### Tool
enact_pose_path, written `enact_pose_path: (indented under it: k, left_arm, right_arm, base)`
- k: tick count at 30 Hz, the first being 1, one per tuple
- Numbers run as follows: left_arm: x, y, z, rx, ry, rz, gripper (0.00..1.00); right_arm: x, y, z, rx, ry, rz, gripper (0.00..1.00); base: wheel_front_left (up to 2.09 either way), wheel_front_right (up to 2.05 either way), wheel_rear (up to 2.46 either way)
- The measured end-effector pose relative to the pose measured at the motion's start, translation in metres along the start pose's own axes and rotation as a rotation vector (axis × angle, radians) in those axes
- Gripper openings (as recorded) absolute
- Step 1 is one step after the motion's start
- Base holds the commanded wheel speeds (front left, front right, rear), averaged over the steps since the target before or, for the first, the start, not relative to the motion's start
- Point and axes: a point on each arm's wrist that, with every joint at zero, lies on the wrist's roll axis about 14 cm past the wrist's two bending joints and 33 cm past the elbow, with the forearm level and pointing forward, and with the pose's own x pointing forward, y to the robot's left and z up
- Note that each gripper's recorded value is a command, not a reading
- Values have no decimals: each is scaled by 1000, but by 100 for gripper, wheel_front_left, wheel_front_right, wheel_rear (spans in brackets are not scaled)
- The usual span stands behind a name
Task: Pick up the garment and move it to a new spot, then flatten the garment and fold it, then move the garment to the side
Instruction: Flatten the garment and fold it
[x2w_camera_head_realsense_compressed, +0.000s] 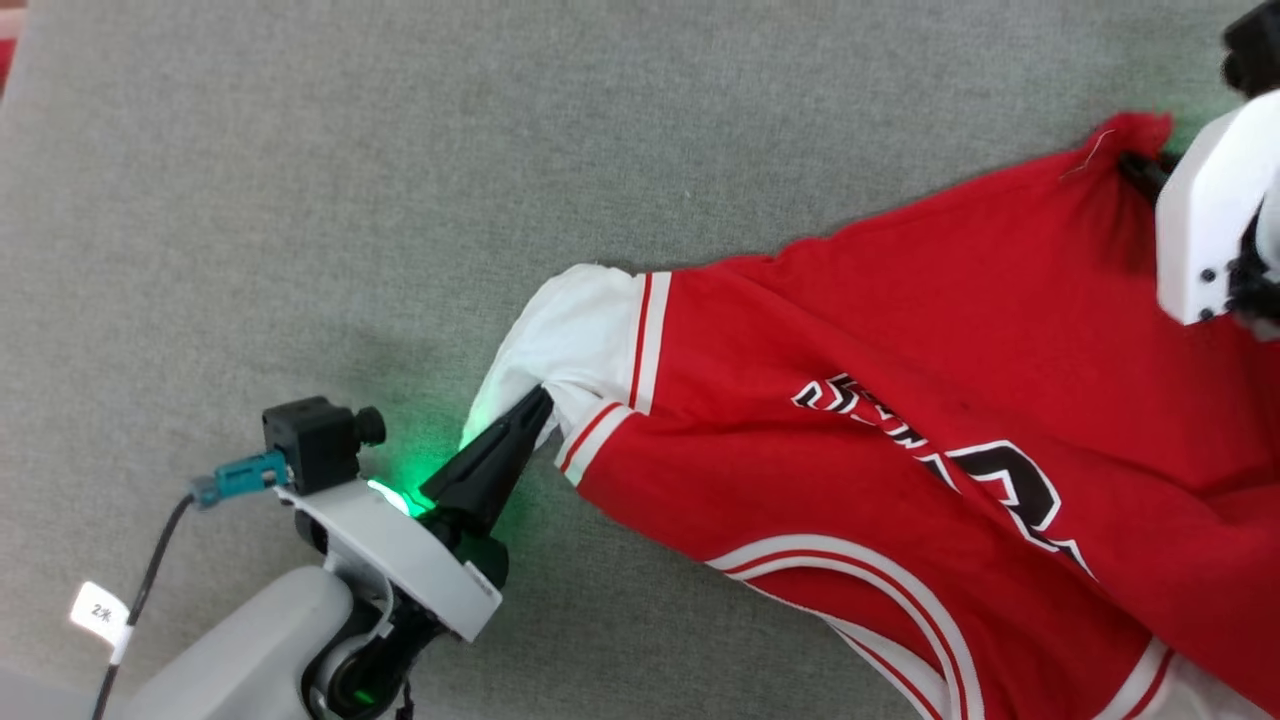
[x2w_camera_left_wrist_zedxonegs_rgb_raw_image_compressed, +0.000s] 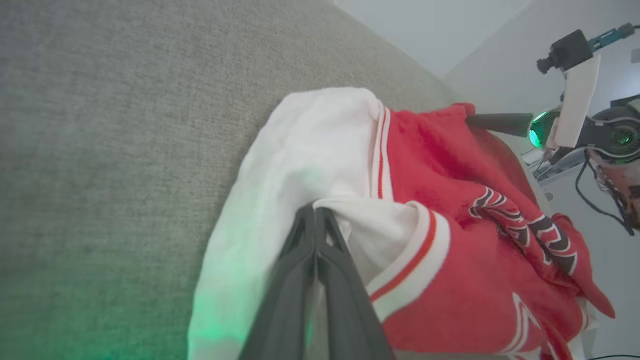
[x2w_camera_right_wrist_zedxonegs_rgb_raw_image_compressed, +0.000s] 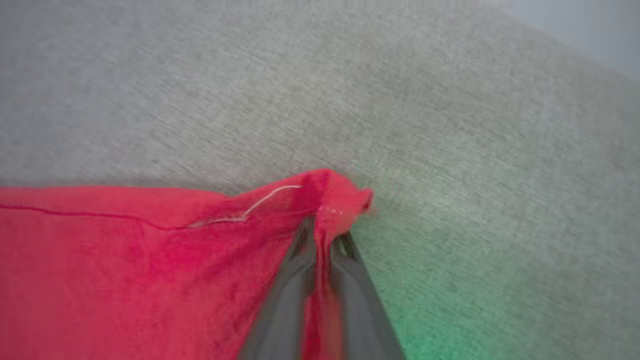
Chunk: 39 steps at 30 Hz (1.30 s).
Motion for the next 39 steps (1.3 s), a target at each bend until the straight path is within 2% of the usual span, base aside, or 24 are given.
enact_pose_path:
  k: [3, 5, 8, 15, 20, 23, 27, 30, 33, 35, 37, 39]
  left_arm:
    - [-1, -6, 10, -40, -31, -8, 0]
    - [-1, -7, 23, -21, -53, -18, 0]
    - [5, -18, 57, 14, -117, -60, 0]
    - [32, -58, 165, 127, -294, -177, 0]
    - [52, -86, 254, 77, -436, -226, 0]
    - [64, -99, 300, 23, -503, -247, 0]
    - [79, -108, 354, 45, -611, -227, 0]
    - [87, -126, 383, 74, -689, -249, 0]
    - [97, -136, 393, 73, -731, -269, 0]
    - [106, -133, 389, 49, -727, -273, 0]
    - [121, -128, 371, 49, -675, -272, 0]
    - [133, -114, 348, 0, -635, -262, 0]
  right_arm:
    - [-7, 1, 8, 27, -57, 9, 0]
    - [-14, -3, 15, 51, -105, 0, 0]
    - [-36, -26, 48, 92, -265, -60, 0]
    - [-107, -78, 132, 192, -671, -224, 0]
    - [-153, -109, 171, 251, -863, -319, 0]
    - [-180, -122, 198, 249, -983, -368, 0]
    - [-205, -135, 230, 258, -1117, -413, 0]
    - [-213, -146, 243, 259, -1164, -449, 0]
    - [-211, -159, 244, 267, -1176, -486, 0]
    - [-201, -165, 241, 276, -1162, -499, 0]
    - [-179, -170, 228, 297, -1110, -504, 0]
    - [-156, -173, 211, 321, -1054, -503, 0]
  base:
    - [0, 0, 0]
    - [0, 0, 0]
    - [0, 0, 0]
    - [0, 0, 0]
    - [0, 0, 0]
    - [0, 0, 0]
    - [0, 0, 0]
    - [0, 0, 0]
    - [0, 0, 0]
    - [0, 0, 0]
    - [0, 0, 0]
    - [0, 0, 0]
